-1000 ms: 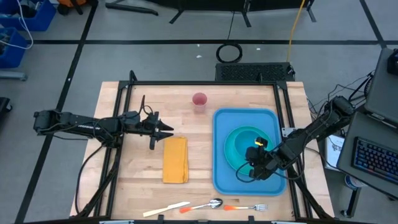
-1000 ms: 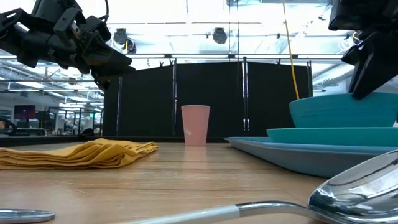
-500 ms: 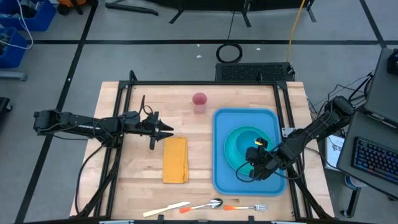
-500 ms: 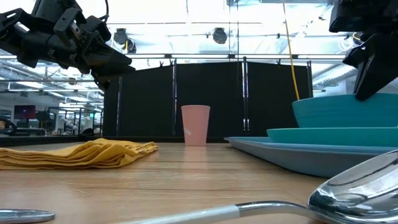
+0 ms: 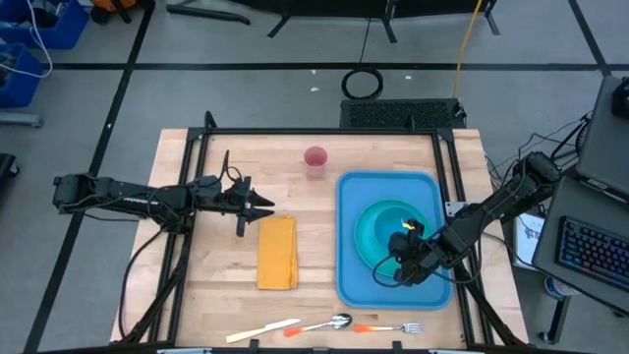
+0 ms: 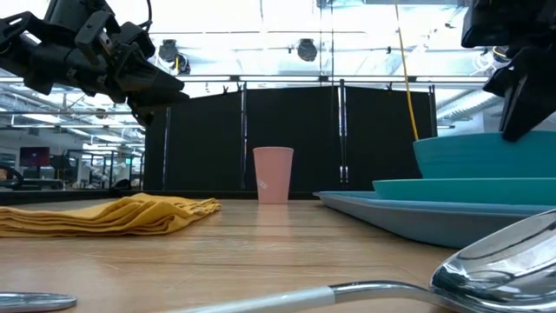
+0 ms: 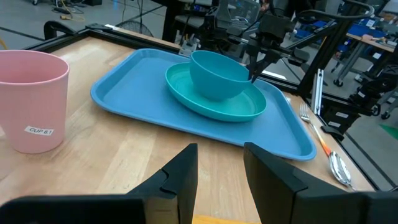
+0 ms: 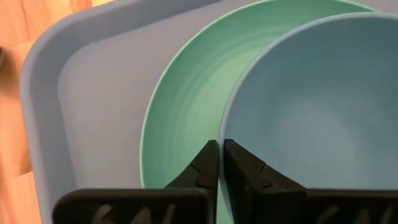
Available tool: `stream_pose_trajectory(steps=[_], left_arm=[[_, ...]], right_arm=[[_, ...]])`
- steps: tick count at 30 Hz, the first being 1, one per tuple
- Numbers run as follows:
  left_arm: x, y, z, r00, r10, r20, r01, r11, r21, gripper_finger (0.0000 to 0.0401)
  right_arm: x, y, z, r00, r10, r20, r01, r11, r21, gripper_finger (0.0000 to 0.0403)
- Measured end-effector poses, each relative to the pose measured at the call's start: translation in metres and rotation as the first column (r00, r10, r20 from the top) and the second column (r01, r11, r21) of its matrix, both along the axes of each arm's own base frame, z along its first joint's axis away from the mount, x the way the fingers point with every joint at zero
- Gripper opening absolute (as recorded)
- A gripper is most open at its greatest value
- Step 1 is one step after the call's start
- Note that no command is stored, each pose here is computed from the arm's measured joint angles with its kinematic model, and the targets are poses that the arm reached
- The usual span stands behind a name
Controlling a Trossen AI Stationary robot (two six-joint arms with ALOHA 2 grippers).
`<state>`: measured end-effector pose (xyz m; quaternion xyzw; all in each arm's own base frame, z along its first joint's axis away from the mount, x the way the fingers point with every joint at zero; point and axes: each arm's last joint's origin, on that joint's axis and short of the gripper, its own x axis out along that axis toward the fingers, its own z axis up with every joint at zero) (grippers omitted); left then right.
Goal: Set up tray
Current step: Put the bowl on the blue plate on the blue tray, then put the pink cup on the tray to the top right of the blue plate
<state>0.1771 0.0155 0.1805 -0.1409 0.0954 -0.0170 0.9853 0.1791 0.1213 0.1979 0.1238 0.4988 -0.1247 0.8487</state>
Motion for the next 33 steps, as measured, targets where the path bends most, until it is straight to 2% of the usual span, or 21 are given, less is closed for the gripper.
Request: stream_pose_trajectory(steps=[19, 28, 33], left_arm=[[0.0, 0.0, 0.0, 1.0, -0.001, 0.0, 0.001, 1.0, 0.001, 0.0134], [0.0, 0.0, 0.0, 1.0, -0.001, 0.001, 0.001, 1.0, 0.002, 0.0134], [0.0, 0.0, 0.0, 1.0, -0.001, 0.0, 0.001, 1.0, 0.002, 0.0134]], right_arm=[[0.001, 0.001, 0.001, 1.0, 0.013, 0.003, -0.013, 0.999, 0.033, 0.0024], [-0.001, -0.001, 0.007, 0.998, 0.022, 0.055, -0.021, 1.0, -0.011, 0.0049], [0.001, -0.003, 0.018, 0.984, 0.073, 0.164, -0.061, 0.995, -0.075, 0.0063]])
